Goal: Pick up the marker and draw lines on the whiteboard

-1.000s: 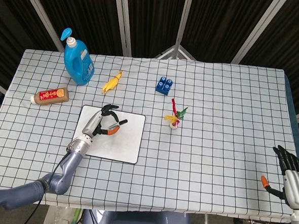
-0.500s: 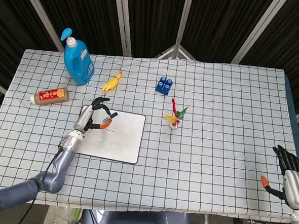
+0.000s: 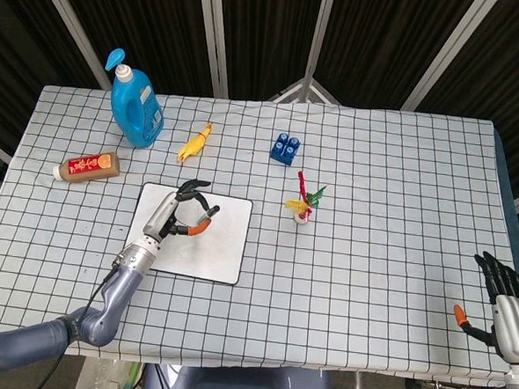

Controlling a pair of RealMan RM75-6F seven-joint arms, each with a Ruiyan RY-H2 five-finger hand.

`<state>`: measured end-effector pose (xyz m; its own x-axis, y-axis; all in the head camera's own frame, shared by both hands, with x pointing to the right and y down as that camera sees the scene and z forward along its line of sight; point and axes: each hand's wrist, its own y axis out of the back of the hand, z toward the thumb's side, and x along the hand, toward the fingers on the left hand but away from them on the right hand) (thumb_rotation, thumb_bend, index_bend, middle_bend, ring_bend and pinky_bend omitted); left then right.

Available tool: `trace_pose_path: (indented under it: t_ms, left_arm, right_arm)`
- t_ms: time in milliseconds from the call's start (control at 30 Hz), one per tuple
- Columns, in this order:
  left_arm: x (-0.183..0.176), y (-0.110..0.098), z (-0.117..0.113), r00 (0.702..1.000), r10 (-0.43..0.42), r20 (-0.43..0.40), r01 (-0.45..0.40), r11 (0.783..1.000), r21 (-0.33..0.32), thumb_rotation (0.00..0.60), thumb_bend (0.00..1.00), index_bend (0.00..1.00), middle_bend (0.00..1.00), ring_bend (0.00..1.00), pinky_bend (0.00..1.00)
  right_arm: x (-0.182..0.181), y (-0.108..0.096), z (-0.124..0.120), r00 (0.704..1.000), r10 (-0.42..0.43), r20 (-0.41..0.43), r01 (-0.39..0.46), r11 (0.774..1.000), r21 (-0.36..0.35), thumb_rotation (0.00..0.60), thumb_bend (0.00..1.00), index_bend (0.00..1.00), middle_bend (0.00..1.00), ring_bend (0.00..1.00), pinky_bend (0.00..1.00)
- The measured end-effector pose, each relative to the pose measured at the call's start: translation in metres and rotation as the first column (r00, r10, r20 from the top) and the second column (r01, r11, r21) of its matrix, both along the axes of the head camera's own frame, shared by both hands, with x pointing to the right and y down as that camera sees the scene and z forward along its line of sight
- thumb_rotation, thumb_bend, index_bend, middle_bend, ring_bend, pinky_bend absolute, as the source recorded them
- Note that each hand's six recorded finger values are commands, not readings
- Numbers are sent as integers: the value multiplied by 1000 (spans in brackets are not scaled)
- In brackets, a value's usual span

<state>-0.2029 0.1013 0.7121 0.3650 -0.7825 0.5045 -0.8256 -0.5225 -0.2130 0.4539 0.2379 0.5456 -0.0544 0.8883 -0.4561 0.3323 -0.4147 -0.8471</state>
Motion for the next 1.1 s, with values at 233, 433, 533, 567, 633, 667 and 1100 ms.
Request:
trace_pose_path:
  t_ms: [233,433,533,567,633,667,1100]
  left_arm:
    - [4,4,9,1000,-3,25,3,1000,-22,600,513,679,147,3,56]
    - [4,6,12,999,-7,32,8,1000,-30,600,513,679,147,3,55]
    - [4,6,12,999,-7,34,8,999,-32,600,513,679,147,3,56]
    - [4,7,13,999,-6,35,8,999,-33,600,513,679,147,3,55]
    - [4,7,13,999,-4,37,5,999,-33,600,513,679,147,3,55]
    - [5,7,13,999,-2,39,3,999,-34,600,513,679,147,3,55]
    - [5,10,16,999,7,43,-5,999,-41,600,513,679,147,3,55]
  right_arm:
    - [1,0,0,1000,1,2,-1,1000,-1,600,354,0,0,0,0]
    - [0,0,0,1000,-2,3,2,1000,-1,600,354,0,0,0,0]
    - [0,0,0,1000,-1,3,1,1000,-1,600,354,0,0,0,0]
    - [0,0,0,1000,-1,2,1,1000,-1,600,354,0,0,0,0]
    - [0,1,0,1000,-1,2,1,1000,-1,600,354,0,0,0,0]
    - [0,1,0,1000,-1,1,1,1000,-1,600,354,0,0,0,0]
    - [1,1,0,1000,1,1,-1,1000,-1,600,354,0,0,0,0]
